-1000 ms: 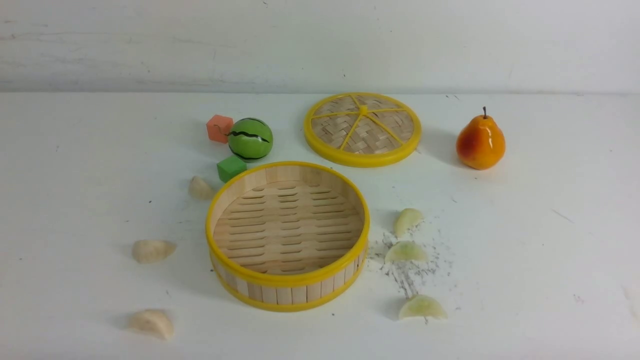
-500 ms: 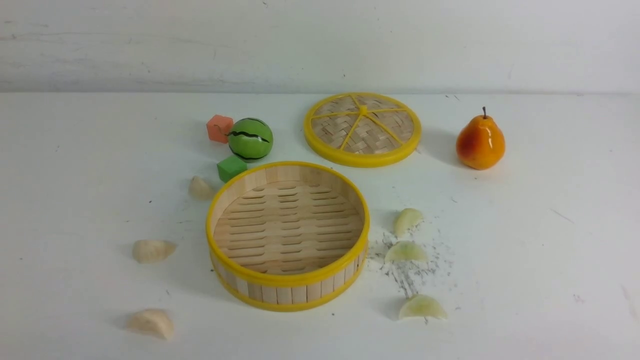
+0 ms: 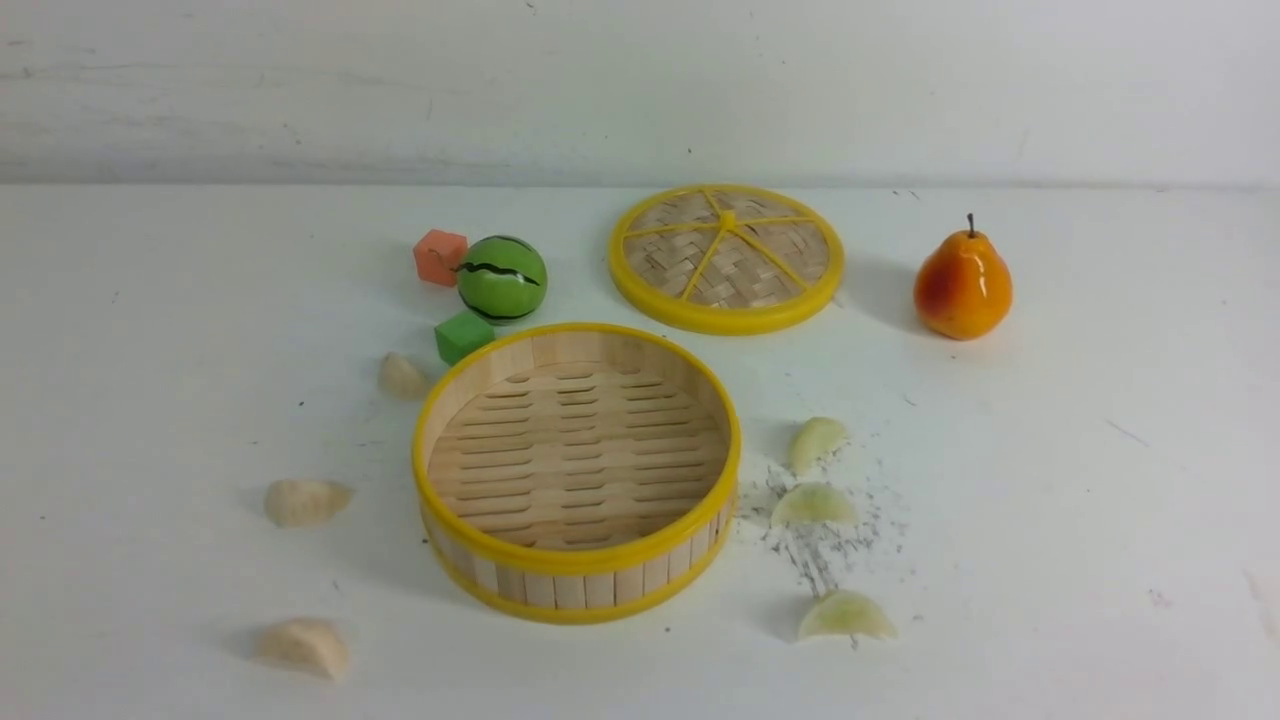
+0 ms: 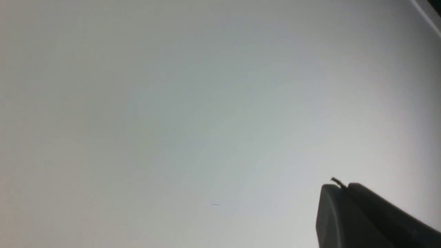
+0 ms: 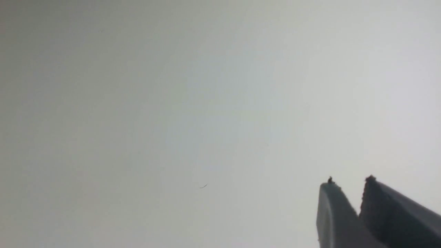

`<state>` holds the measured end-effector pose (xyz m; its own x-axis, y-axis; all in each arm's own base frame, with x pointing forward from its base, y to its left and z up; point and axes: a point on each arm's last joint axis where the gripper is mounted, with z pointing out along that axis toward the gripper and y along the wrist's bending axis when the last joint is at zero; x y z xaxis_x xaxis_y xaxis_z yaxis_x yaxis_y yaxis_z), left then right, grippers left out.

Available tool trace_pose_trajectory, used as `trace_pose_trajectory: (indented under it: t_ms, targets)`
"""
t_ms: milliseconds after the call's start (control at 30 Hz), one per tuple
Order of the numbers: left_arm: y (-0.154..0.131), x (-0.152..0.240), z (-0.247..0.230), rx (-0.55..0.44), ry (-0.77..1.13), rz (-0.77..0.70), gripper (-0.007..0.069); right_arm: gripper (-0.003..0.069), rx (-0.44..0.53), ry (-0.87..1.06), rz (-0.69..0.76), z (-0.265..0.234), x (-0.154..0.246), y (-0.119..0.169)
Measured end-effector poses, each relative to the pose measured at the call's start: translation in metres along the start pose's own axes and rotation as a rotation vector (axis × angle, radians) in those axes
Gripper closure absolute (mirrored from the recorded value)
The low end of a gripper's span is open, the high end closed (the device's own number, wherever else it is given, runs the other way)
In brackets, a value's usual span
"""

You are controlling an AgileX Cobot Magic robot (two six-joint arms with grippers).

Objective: Put the dumplings into the steamer on the white table.
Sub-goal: 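Reach for and grasp a dumpling on the table with the left gripper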

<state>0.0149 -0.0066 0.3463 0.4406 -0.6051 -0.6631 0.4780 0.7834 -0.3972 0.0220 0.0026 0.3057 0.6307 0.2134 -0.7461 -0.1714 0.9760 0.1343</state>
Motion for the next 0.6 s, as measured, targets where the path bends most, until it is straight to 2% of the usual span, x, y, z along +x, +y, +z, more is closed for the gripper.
trace_pose_trajectory:
  t_ms: [67, 167, 233, 300, 333, 367, 400, 433, 467, 600]
  targets:
    - [-0.009, -0.017, 0.027, -0.047, 0.073, 0.128, 0.0639, 0.0662, 0.011, 0.059, -0.020, 0.007, -0.012, 0.002]
    - [-0.008, -0.020, 0.058, -0.106, 0.173, 0.245, 0.0639, 0.0676, 0.048, 0.206, -0.041, 0.015, -0.015, 0.002]
    - [0.004, -0.010, 0.089, -0.195, 0.311, 0.296, 0.0639, 0.0673, 0.107, 0.463, -0.070, 0.021, 0.003, -0.004]
    - [0.027, 0.013, 0.116, -0.355, 0.516, 0.277, 0.0639, 0.0669, 0.167, 0.737, -0.082, 0.020, 0.029, -0.011]
    - [0.029, 0.015, 0.118, -0.371, 0.535, 0.271, 0.0639, 0.0669, 0.178, 0.786, -0.083, 0.020, 0.034, -0.012]
    - [0.046, 0.035, 0.128, -0.503, 0.692, 0.221, 0.0639, 0.0669, 0.213, 0.947, -0.073, 0.017, 0.049, -0.016]
    - [0.048, 0.037, 0.129, -0.520, 0.712, 0.206, 0.0639, 0.0669, 0.222, 0.990, -0.067, 0.017, 0.053, -0.017]
    - [0.064, 0.059, 0.134, -0.642, 0.877, 0.158, 0.0639, 0.0669, 0.251, 1.133, -0.039, 0.015, 0.067, -0.019]
    - [0.072, 0.073, 0.135, -0.705, 0.978, 0.130, 0.0639, 0.0669, 0.261, 1.204, -0.020, 0.015, 0.074, -0.019]
    - [0.098, 0.122, 0.140, -0.844, 1.262, 0.040, 0.0639, 0.0667, 0.242, 1.346, 0.078, 0.018, 0.095, -0.015]
